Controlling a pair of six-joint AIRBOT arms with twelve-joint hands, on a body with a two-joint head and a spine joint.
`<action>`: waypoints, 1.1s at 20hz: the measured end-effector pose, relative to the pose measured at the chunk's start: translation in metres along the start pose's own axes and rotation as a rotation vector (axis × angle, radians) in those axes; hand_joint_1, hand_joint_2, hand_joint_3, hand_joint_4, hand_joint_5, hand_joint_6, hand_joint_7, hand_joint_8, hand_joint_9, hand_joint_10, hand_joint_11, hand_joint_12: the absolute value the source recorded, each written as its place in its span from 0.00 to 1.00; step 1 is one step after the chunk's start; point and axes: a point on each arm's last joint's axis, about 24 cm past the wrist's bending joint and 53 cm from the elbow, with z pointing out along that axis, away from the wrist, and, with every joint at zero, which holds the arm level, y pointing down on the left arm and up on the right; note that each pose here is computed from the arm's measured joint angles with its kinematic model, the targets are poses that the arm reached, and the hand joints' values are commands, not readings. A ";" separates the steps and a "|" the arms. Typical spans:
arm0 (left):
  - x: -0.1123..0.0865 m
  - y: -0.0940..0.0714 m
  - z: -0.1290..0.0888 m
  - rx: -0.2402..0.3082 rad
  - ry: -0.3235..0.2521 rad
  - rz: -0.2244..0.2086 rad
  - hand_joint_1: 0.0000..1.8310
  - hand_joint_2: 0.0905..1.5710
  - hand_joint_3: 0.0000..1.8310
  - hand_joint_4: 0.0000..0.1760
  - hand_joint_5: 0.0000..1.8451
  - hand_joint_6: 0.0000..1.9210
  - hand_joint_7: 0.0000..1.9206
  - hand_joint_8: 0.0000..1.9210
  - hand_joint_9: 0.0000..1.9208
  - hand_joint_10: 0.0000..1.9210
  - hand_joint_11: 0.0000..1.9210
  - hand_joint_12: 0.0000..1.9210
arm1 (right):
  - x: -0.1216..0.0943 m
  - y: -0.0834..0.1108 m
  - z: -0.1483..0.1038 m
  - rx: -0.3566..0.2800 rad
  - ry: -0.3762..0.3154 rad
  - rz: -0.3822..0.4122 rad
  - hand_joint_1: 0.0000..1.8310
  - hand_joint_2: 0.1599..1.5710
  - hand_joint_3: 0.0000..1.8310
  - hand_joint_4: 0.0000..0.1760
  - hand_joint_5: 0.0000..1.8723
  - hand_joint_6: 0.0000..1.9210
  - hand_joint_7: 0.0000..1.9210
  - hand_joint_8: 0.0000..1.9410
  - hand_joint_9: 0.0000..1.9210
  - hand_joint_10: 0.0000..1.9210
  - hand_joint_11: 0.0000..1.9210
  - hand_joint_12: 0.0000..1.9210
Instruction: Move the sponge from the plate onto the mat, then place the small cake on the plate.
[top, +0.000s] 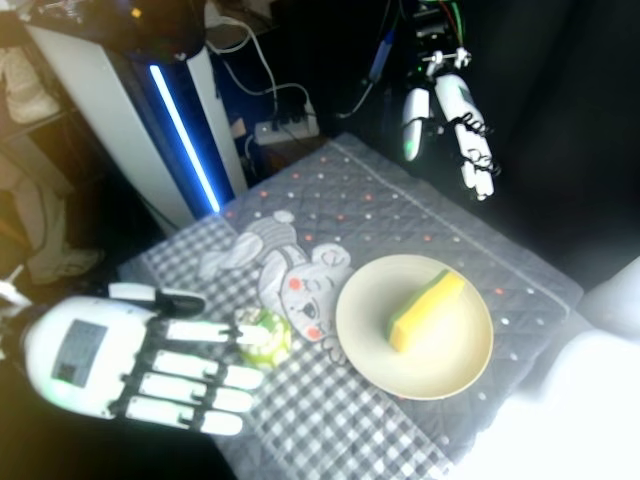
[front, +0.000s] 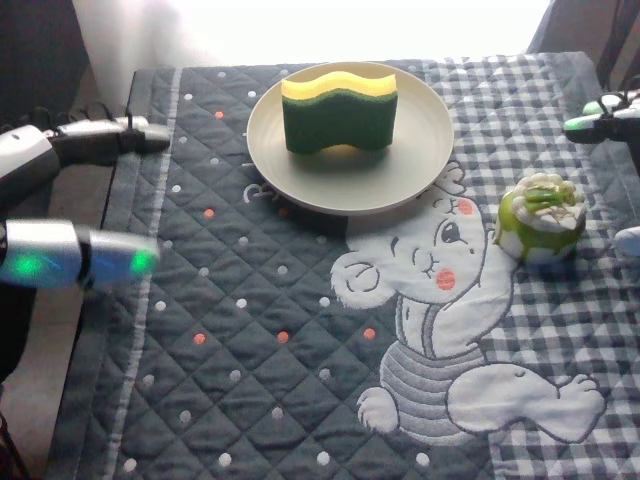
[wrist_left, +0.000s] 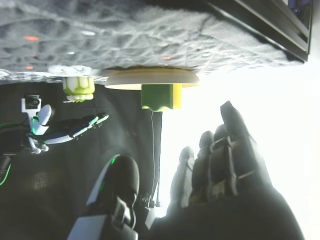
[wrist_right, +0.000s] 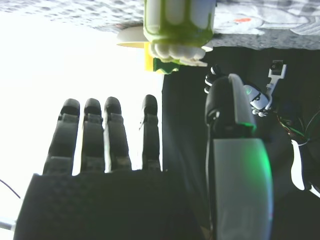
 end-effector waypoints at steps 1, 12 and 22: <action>0.001 0.001 0.000 -0.003 0.002 0.001 0.47 0.59 0.00 0.00 0.22 0.00 0.10 0.00 0.08 0.01 0.00 0.32 | 0.000 0.000 0.000 0.001 0.000 0.001 0.40 0.66 0.00 0.33 0.20 0.00 0.18 0.00 0.15 0.00 0.11 0.08; -0.023 -0.058 0.075 0.129 -0.023 0.116 0.45 0.55 0.00 0.46 0.17 0.00 0.09 0.00 0.06 0.00 0.00 0.21 | 0.005 0.002 0.000 -0.010 0.022 -0.004 0.41 0.66 0.00 0.43 0.18 0.00 0.17 0.00 0.14 0.00 0.11 0.06; -0.012 -0.084 0.169 0.058 0.036 0.306 0.43 0.51 0.00 0.45 0.23 0.00 0.21 0.00 0.17 0.00 0.00 0.47 | 0.008 0.007 0.000 -0.029 0.032 -0.007 0.38 0.64 0.00 0.74 0.19 0.00 0.17 0.00 0.15 0.00 0.14 0.06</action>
